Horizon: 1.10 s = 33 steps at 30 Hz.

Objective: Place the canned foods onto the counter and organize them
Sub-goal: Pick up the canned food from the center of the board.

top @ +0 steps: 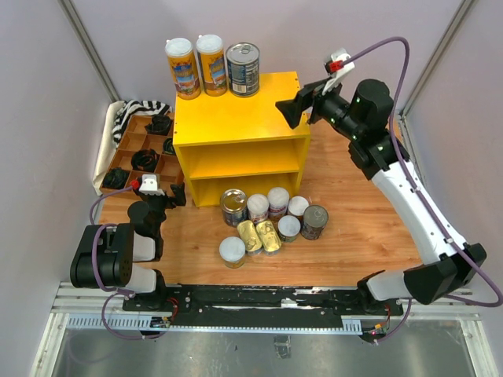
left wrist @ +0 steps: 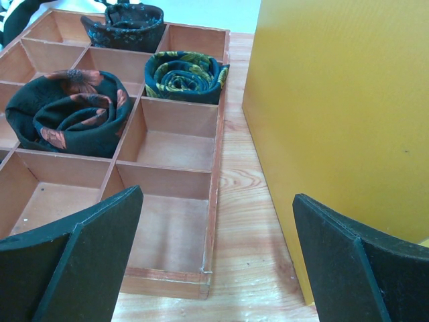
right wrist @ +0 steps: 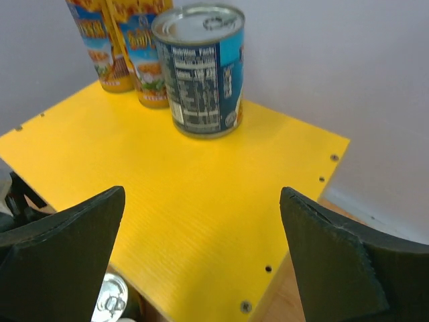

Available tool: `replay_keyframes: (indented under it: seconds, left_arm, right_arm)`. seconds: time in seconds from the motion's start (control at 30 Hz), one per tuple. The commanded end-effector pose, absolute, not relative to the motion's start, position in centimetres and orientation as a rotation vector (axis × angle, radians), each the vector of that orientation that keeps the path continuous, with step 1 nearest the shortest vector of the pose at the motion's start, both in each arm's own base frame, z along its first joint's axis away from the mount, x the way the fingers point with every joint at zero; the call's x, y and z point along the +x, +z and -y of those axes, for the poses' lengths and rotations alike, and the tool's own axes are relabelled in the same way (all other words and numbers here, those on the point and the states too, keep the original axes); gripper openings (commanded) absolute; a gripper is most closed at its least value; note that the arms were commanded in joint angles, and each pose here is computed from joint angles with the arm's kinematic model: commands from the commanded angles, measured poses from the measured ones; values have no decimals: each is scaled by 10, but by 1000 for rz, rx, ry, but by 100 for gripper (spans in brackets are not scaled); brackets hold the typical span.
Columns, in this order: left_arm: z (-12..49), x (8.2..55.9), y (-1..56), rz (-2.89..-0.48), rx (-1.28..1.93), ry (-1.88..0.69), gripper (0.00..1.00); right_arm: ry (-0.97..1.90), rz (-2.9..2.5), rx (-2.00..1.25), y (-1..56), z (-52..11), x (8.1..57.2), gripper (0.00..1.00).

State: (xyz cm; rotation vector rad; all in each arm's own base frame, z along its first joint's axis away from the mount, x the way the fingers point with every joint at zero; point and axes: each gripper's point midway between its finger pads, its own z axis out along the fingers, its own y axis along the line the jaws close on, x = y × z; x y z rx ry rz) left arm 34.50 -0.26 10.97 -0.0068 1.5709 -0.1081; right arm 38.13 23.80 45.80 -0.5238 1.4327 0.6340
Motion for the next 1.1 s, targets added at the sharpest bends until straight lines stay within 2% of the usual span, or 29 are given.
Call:
replay_keyframes:
  seconds: [0.0, 0.17, 0.4, 0.63, 0.83, 1.07]
  left_arm:
    - [5, 348, 115, -1551, 14, -106, 100]
    - [5, 349, 115, -1551, 15, -106, 100]
    - [5, 348, 115, -1552, 14, -105, 100]
    - [5, 348, 116, -1550, 14, -105, 100]
    - [5, 349, 116, -1550, 15, -105, 100]
    - [5, 349, 115, -1551, 14, -105, 100]
  right_arm:
    - [560, -1419, -638, 437, -239, 356, 98]
    - [519, -1365, -870, 389, -270, 286, 98]
    - [822, -1293, -1011, 349, -304, 200, 99]
    - [923, -1461, -1123, 267, -346, 188, 99]
    - [956, -1502, -1157, 237, -371, 191, 98]
    - [915, -1540, -1171, 218, -372, 198, 99]
